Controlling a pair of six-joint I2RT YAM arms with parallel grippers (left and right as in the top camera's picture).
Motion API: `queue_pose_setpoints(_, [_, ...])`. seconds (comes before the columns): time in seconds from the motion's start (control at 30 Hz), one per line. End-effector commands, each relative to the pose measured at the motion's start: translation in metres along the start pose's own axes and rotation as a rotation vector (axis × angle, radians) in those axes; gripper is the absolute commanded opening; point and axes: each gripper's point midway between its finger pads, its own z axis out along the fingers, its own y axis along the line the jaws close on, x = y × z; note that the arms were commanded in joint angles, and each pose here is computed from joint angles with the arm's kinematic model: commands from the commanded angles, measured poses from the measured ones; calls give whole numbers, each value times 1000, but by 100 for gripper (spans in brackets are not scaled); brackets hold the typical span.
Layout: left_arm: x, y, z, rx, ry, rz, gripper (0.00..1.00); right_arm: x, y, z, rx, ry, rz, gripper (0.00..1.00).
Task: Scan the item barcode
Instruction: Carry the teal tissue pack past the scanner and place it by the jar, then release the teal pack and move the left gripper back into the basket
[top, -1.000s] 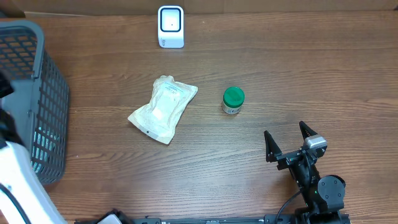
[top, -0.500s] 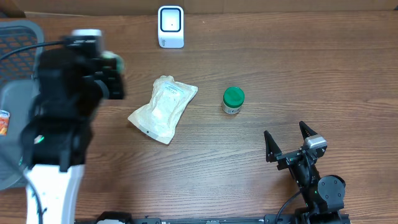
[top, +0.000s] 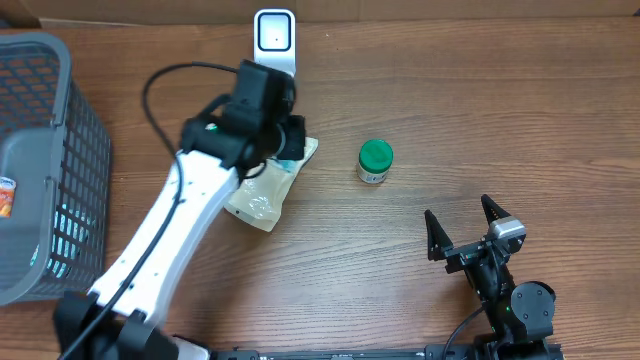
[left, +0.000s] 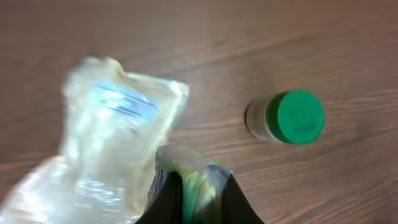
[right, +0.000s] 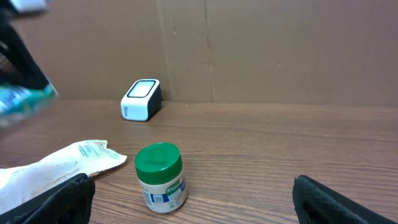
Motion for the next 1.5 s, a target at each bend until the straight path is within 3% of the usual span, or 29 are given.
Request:
queue_pose_setpoints(0.0, [9,-19,21,28,49,-63,4,1,-1,0,5,-6,-2,100])
queue_pose_setpoints(0.23, [27,-44,55,38,105,-15,4,1,-1,0,5,-7,-2,100])
queue_pose_setpoints(0.6, [66,-46,123,-60,215,-78,4,1,-1,0,5,-6,-2,100])
queue_pose_setpoints(0.63, [68,-46,128,-63,222,-76,9,1,-1,0,5,-6,-2,100])
queue_pose_setpoints(0.73, [71,-49,134,-47,236,-77,54,1,-1,0,5,-6,-2,100])
queue_pose_setpoints(0.83, [64,-56,132,-16,213,-73,81,1,-1,0,5,-6,-2,100])
queue_pose_setpoints(0.9, [53,-60,125,-1,188,-66,90,1,-1,0,5,-7,-2,100])
queue_pose_setpoints(1.1, [0,-74,62,33,96,33,100,1,-1,0,5,-6,-2,100])
queue_pose_setpoints(1.3, [-56,-69,-35,54,-42,146,99,1,-1,0,5,-6,-2,100])
queue_pose_setpoints(1.47, [-87,-15,-113,-6,-151,81,100,1,-1,0,5,-6,-2,100])
